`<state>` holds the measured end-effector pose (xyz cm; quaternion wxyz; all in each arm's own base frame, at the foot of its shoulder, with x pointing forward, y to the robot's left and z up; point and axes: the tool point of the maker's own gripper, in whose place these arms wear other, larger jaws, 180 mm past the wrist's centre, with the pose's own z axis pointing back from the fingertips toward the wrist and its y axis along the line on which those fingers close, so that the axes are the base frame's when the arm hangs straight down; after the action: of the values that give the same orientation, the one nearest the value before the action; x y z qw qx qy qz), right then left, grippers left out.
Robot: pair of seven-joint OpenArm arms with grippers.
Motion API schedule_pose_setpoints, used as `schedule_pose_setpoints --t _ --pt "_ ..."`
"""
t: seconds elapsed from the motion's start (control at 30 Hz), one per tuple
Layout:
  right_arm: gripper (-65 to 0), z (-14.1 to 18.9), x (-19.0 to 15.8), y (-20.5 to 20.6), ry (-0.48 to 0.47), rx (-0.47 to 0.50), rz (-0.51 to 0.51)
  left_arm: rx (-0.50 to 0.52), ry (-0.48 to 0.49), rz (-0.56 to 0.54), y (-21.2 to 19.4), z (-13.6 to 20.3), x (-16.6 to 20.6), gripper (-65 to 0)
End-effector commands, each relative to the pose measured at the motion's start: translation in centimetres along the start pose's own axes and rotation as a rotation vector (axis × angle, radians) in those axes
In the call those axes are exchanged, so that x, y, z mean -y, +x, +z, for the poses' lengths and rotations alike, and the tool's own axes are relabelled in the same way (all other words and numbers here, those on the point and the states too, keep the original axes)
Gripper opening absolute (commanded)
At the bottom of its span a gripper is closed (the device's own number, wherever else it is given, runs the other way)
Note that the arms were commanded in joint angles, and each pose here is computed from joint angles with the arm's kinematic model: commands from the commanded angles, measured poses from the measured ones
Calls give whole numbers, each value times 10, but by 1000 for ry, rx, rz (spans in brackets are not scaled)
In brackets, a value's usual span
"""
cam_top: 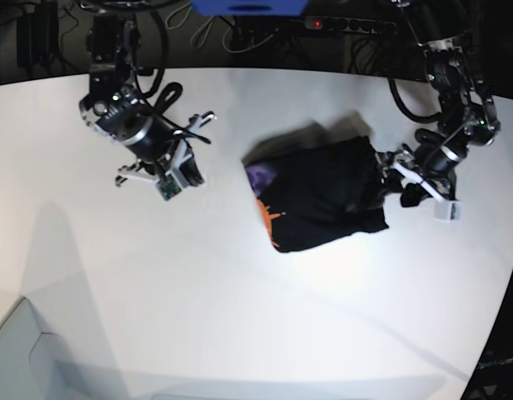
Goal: Layout the t-shirt on the table in an organized manner, then fold the t-shirt properly
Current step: 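Grasp the bundle edge with the left gripper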
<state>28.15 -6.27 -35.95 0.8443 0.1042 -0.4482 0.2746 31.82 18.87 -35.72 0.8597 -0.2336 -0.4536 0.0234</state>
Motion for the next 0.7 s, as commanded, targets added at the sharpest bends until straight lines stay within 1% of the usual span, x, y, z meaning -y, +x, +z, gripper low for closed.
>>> schedule_pose_setpoints --t 0.0,0.07,0.17,0.37,0.43,0.67 --pt "-650 3 2 16 -1 57 10 50 -15 4 14 0 0 -2" --pt "-650 3 2 14 -1 51 12 37 -15 29 7 -3 -4 0" --pt "-650 4 1 9 2 38 8 27 -15 47 9 -12 -7 0" --pt "-650 5 -2 5 6 29 3 -15 -22 138 -11 -26 -14 0" --pt "-650 6 -3 3 7 25 1 -22 -33 165 -16 -34 -10 0" --pt "-650 8 -3 5 3 31 8 -52 -36 192 -32 -41 -2 0"
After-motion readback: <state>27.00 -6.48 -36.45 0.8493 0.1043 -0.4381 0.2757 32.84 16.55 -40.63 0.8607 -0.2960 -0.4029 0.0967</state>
